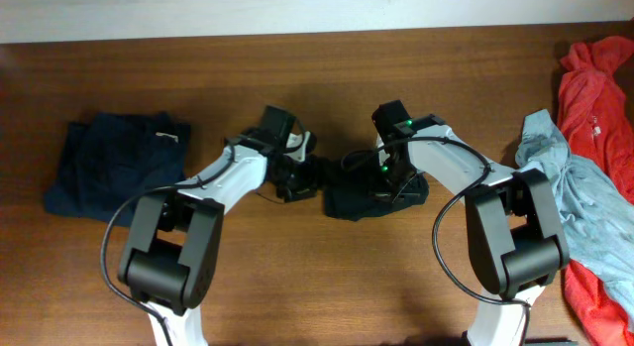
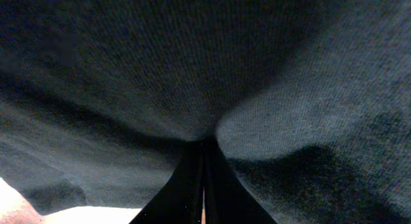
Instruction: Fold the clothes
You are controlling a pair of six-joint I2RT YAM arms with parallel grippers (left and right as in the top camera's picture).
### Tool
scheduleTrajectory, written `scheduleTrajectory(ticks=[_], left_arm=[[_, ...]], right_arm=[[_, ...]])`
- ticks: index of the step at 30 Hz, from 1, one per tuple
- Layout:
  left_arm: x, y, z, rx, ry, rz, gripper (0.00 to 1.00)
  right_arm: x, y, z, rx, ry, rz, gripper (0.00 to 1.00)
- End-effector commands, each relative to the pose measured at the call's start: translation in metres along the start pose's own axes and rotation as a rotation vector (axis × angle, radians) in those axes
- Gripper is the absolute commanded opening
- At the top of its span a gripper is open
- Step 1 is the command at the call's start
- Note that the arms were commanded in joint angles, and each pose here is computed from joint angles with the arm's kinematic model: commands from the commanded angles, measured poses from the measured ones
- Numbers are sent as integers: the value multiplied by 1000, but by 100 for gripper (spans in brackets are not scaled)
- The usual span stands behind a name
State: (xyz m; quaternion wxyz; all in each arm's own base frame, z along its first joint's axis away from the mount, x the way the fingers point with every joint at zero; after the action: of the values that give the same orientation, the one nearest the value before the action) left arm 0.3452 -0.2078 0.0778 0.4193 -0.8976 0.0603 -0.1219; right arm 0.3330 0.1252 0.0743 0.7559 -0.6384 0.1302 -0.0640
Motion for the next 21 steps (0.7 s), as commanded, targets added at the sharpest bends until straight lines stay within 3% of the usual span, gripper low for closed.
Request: scheduleTrajectory(ticks=[1,10,21], left_arm=[[-12,24,15,-14,-66,71,75],[-12,46,22,-111,-75,89,73],[-12,48,17,-139,-60,90,36]], right_arm=[[-5,8,-2,11,16,34,4],[-5,8,-2,11,12,33,4],[-5,8,-2,11,10,34,4]])
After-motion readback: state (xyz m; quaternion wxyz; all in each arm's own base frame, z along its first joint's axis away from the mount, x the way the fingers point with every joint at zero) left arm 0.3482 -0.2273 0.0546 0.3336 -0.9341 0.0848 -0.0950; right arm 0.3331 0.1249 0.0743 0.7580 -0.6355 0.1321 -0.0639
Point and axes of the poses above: each gripper's point midway between its finger pads, its own y axis out along the fingers, its own z axis along the line the jaws close on, x = y × z, the point moved 7 cm from there along -y, back along the fingers, and after that the axes turned 15 degrees about y, right-handed, at the moved point
